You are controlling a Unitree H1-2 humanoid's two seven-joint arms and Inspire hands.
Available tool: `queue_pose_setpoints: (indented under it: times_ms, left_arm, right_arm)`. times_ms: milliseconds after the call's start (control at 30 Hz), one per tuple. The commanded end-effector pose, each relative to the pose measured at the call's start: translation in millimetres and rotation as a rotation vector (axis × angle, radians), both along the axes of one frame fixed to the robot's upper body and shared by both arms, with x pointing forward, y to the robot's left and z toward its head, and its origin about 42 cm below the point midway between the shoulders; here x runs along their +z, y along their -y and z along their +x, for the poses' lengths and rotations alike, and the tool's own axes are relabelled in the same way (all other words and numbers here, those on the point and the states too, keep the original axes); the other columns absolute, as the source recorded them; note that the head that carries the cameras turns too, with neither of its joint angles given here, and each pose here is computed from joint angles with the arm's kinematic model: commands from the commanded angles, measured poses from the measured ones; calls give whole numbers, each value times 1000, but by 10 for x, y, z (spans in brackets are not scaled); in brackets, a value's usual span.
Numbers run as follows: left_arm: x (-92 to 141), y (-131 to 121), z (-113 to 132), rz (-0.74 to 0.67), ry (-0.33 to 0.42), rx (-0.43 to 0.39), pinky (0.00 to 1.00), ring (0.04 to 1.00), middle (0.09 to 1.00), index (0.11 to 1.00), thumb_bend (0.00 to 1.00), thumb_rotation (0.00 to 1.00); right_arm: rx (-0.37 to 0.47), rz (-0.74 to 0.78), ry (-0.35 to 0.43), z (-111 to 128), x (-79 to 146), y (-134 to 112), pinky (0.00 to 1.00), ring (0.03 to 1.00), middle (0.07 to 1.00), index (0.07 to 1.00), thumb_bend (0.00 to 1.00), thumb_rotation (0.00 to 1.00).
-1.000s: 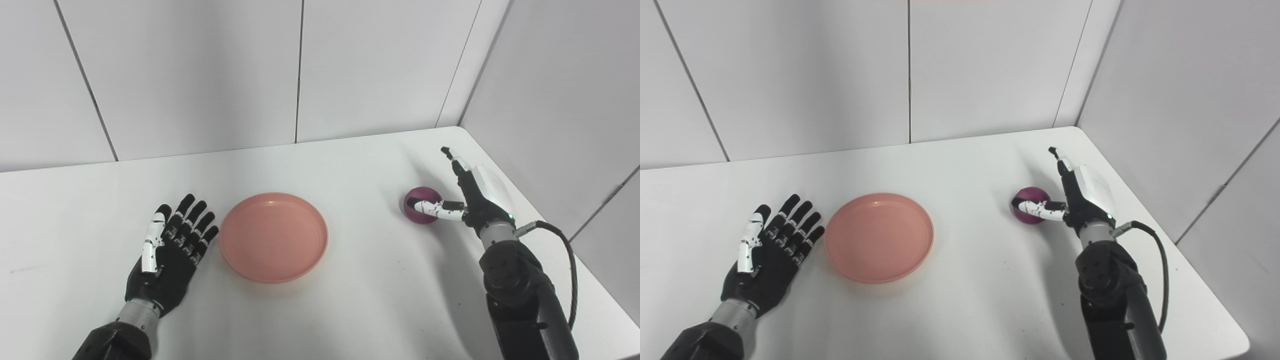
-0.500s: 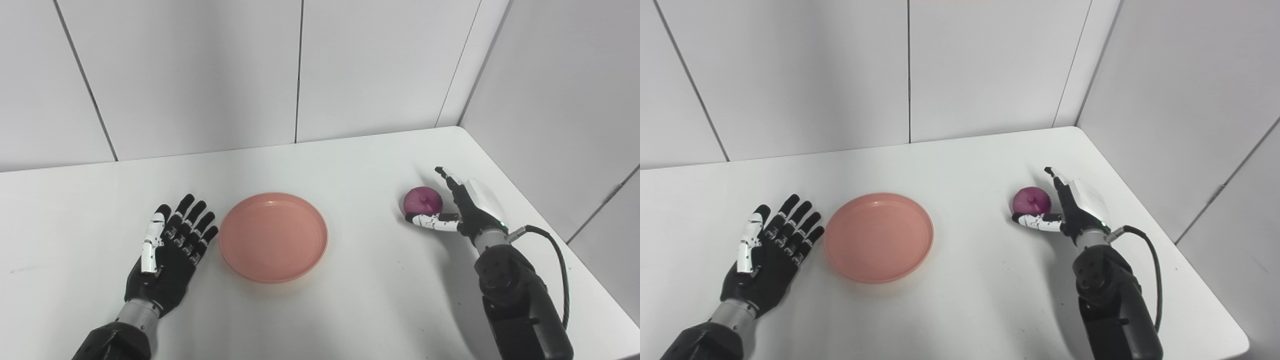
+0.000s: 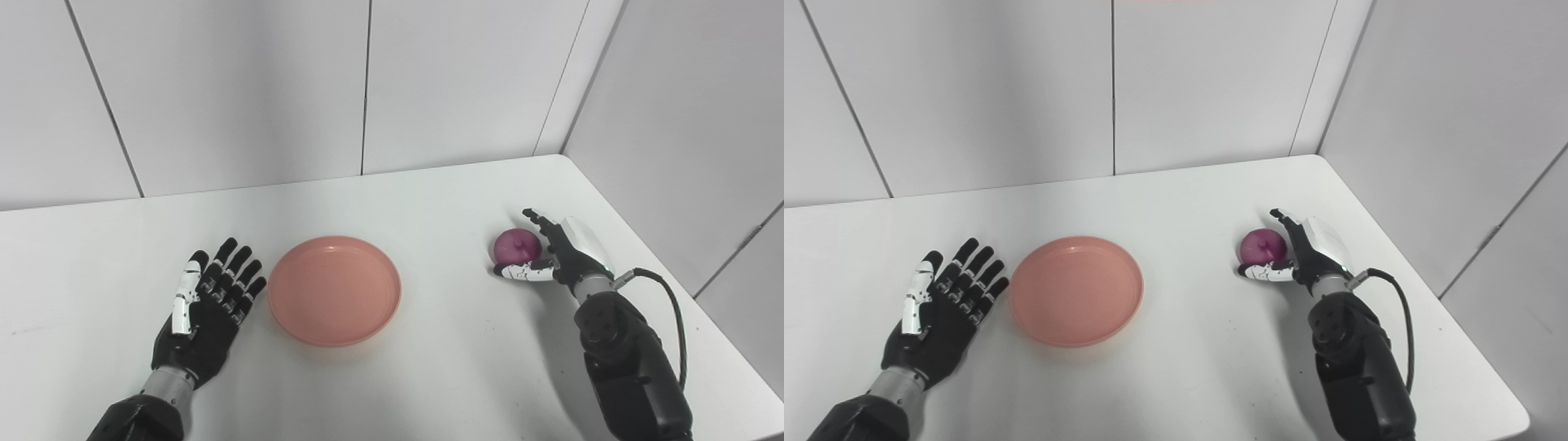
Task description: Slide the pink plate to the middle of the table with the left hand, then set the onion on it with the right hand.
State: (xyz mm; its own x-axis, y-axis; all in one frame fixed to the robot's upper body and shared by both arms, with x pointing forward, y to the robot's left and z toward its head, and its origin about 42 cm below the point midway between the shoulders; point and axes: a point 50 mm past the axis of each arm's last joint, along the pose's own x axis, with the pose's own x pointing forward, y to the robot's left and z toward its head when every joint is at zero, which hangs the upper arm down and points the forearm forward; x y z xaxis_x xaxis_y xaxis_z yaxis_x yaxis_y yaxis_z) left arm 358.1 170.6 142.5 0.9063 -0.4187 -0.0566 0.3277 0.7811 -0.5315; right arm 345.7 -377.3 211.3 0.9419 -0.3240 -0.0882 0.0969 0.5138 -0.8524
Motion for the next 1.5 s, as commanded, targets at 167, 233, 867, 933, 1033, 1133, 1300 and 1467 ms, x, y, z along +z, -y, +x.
queue_pose_setpoints:
  times_ms: [167, 233, 867, 933, 1033, 1133, 1300, 1467]
  left_arm:
    - [-201, -84, -84, 30, -102, 31, 1000, 995, 1000, 1000, 391, 1000]
    - [-194, -81, -86, 31, -101, 31, 1000, 994, 1000, 1000, 393, 1000]
    - [-190, -76, -98, 33, -98, 27, 1000, 998, 1000, 1000, 394, 1000]
    - [-188, -74, -99, 32, -99, 28, 1000, 999, 1000, 1000, 395, 1000]
    - [-188, -71, -99, 32, -99, 27, 1000, 1000, 1000, 1000, 393, 1000]
    - [-193, -75, -101, 34, -98, 27, 1000, 999, 1000, 1000, 391, 1000]
    - [-195, -77, -100, 40, -99, 26, 1000, 999, 1000, 1000, 394, 1000]
    - [-193, -72, -100, 42, -101, 32, 1000, 994, 1000, 1000, 387, 1000]
  right_arm:
    - [14, -3, 29, 26, 125, 28, 636, 768, 823, 865, 976, 229]
    - [20, -6, 27, 18, 136, 26, 676, 790, 839, 850, 946, 189]
    - [51, -72, -31, 40, 129, 9, 543, 604, 655, 665, 871, 2]
    - [50, -76, -32, 50, 124, 4, 535, 589, 640, 648, 851, 0]
    - [54, -81, -32, 61, 122, -3, 523, 574, 620, 608, 825, 0]
    - [62, -88, -33, 73, 112, -15, 505, 559, 602, 514, 584, 103]
    - [65, -83, -33, 113, 74, -29, 431, 508, 566, 489, 520, 131]
    - [62, -103, -15, 121, 70, -43, 393, 476, 543, 488, 518, 130]
